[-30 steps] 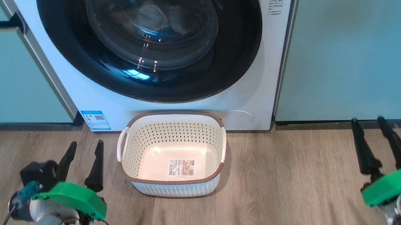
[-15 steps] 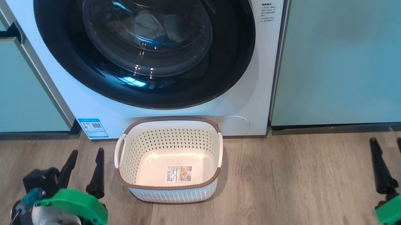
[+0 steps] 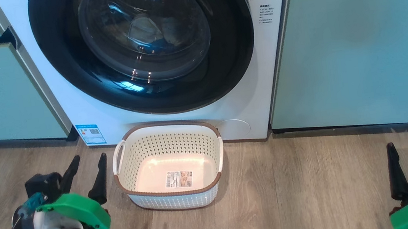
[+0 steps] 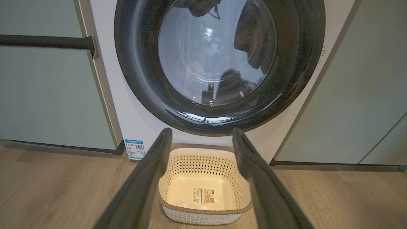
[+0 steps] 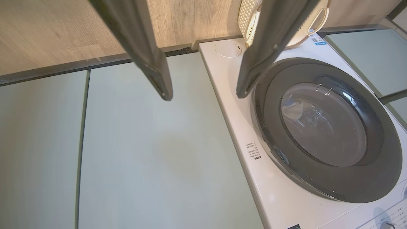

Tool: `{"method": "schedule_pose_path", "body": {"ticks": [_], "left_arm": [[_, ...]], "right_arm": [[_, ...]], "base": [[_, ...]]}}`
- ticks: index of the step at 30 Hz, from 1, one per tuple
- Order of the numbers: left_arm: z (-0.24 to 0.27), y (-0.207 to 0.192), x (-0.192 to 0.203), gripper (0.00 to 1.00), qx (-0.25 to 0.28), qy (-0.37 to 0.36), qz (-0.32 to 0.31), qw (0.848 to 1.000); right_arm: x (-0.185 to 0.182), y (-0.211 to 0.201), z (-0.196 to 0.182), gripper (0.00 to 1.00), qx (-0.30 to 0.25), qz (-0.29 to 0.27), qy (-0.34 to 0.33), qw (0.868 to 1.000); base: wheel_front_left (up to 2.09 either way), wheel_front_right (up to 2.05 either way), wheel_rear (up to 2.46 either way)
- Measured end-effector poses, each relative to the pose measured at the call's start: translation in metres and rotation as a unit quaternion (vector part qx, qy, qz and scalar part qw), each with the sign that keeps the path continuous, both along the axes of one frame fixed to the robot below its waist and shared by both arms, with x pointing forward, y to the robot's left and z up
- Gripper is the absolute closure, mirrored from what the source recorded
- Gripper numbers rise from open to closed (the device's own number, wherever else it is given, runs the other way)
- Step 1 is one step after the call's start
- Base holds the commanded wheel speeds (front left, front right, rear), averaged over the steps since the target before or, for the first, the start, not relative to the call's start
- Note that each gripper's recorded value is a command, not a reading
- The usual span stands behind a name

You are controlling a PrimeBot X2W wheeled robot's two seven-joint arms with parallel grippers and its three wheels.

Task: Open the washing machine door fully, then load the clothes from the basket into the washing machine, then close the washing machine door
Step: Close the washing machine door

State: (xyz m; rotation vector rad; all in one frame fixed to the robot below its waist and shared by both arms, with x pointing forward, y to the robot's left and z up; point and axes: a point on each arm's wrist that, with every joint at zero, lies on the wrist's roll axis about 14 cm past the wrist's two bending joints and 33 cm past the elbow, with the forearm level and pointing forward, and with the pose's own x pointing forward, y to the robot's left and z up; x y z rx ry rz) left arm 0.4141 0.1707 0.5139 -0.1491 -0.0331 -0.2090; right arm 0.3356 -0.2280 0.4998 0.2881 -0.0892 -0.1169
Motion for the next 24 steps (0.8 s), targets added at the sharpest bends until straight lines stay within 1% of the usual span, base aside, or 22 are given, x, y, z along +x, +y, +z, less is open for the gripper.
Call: {"method": "schedule_pose_path", "body": {"ticks": [16, 24], "left_arm": [[0.0, -0.0063, 0.0014, 0.0, -0.005, 0.0, -0.005, 1.0], [0.0005, -0.0038, 0.0006, 0.0, -0.006, -0.001, -0.001, 1.0]], "right_arm": [[-0.0031, -0.0037, -0.0013, 0.0, -0.002, -0.006, 0.002, 1.0], [-0.0011, 0.0044, -0.002, 0.0, -0.003, 0.006, 0.003, 1.0]], "base": [[0.0, 0.0, 0.0], [0.0, 0.0, 0.0]]}}
